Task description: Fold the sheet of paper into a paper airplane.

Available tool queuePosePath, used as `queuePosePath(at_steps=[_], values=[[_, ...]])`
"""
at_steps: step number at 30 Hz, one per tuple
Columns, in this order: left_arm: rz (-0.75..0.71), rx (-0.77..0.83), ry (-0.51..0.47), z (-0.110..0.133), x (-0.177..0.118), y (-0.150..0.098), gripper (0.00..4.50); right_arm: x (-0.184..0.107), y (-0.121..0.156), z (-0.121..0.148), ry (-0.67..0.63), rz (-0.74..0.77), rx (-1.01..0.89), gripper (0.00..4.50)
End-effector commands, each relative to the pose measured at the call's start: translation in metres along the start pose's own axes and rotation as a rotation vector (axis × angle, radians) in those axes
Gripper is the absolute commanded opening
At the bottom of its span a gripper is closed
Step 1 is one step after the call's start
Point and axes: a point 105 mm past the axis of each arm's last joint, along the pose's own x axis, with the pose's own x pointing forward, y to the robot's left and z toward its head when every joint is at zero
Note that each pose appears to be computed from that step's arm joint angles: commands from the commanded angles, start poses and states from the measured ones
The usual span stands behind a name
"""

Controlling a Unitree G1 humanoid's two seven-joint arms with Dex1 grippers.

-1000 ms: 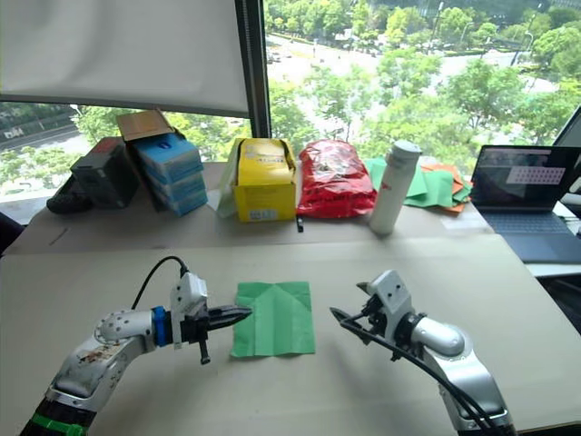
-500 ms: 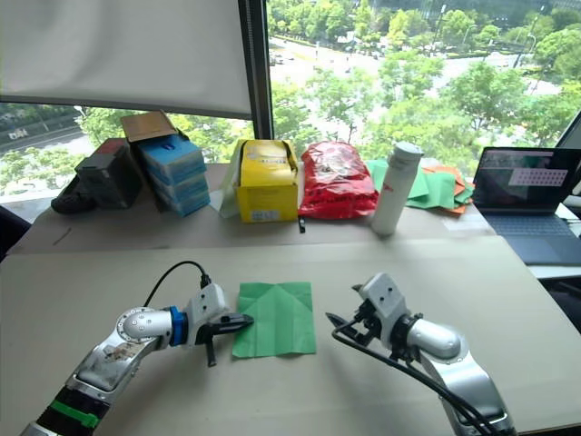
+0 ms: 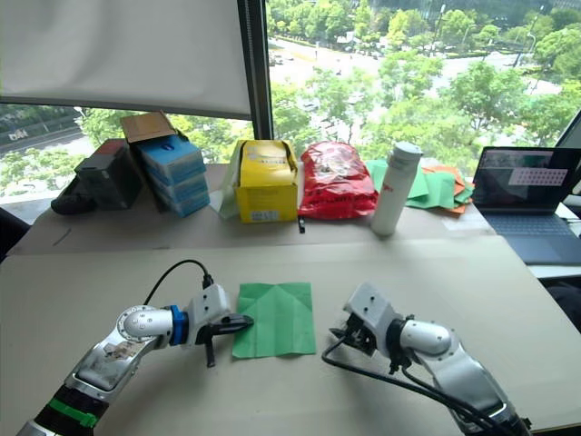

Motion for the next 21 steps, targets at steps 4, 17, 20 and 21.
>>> queuePosePath(at_steps=[4,17,20,21], values=[[-0.062,-0.050,0.099,-0.025,0.005,-0.015,0.00,-0.018,0.047,0.030,-0.076,0.273,0.016,0.28],[-0.100,-0.042,0.129,-0.031,0.001,-0.020,0.00,0.020,0.089,0.021,-0.058,0.265,0.099,0.07],[-0.119,-0.039,0.138,-0.032,-0.001,-0.021,0.00,0.023,0.095,0.014,-0.032,0.193,0.117,0.07],[-0.126,-0.037,0.140,-0.032,-0.001,-0.021,0.00,0.024,0.095,0.013,-0.030,0.160,0.125,0.07]])
